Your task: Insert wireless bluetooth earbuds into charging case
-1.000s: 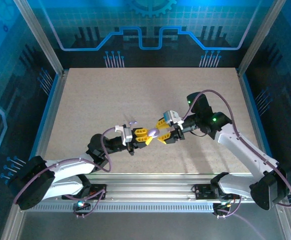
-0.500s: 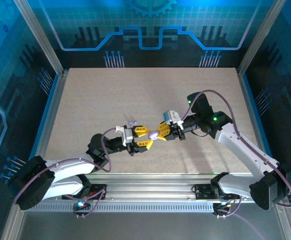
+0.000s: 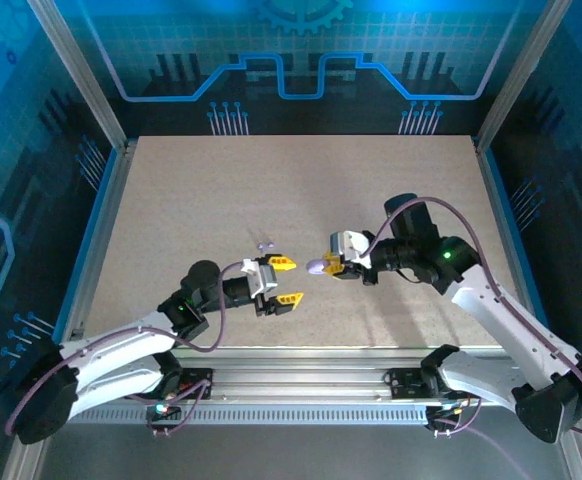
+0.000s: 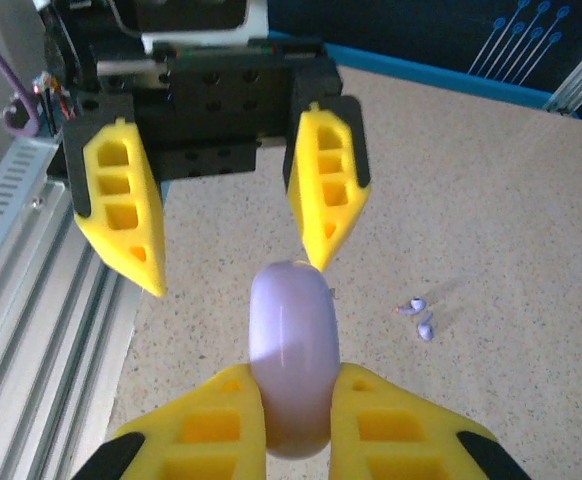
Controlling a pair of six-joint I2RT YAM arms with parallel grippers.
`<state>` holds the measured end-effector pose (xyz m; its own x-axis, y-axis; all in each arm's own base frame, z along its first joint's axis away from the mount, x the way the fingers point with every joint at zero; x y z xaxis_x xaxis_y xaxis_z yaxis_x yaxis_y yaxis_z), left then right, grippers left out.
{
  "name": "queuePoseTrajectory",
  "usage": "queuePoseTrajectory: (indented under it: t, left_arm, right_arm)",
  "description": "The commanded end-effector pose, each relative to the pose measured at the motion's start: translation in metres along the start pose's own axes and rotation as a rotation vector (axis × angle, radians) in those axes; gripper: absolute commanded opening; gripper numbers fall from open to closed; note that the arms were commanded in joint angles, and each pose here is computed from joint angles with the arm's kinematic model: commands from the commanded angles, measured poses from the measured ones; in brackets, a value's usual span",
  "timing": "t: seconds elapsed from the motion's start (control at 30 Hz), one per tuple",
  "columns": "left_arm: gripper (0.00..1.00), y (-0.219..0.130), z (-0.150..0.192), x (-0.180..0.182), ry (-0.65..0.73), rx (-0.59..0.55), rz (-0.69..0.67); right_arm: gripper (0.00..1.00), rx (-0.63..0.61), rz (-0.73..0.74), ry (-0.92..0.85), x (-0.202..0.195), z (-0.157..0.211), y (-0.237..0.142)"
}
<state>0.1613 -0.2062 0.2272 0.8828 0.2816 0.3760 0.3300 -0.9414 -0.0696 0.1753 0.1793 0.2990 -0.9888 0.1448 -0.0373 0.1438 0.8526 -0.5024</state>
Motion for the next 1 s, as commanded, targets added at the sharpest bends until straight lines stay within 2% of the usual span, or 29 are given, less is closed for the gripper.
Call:
queuePoseTrajectory:
  t: [0.0, 0.27, 0.6, 0.97]
  left_arm:
    - [0.66, -0.004, 0.008, 0.000, 0.046, 0.140, 0.024]
    - [0.66, -0.001, 0.014, 0.001, 0.082, 0.247, 0.059]
    - [0.66, -0.002, 0.017, -0.001, 0.090, 0.253, 0.069]
    - [0.65, -0.001, 0.016, -0.002, 0.093, 0.253, 0.079]
  right_arm:
    - [0.13, 0.101, 0.008, -0.058, 0.008, 0.011, 0.008]
    - [0.14, 0.204, 0.011, -0.096, 0.007, 0.014, 0.025]
    - [0.15, 0.243, -0.032, -0.124, 0.009, 0.012, 0.041]
    - [0.16, 0.234, -0.065, -0.151, 0.014, 0.006, 0.046]
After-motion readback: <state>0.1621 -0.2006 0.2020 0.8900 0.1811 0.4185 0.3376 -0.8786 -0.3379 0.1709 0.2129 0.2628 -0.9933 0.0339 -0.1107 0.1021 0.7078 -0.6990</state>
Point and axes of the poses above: each hand's point on the last joint's axis, 136 mm out from that joint toward the fingers, its own y axis out along the fingers, its own x axis along the line the jaws close on, z = x × y, the point moved 8 cm from there along -y, back along the fingers, and after that the axes turned 14 degrees about y, right-handed, at the moved point
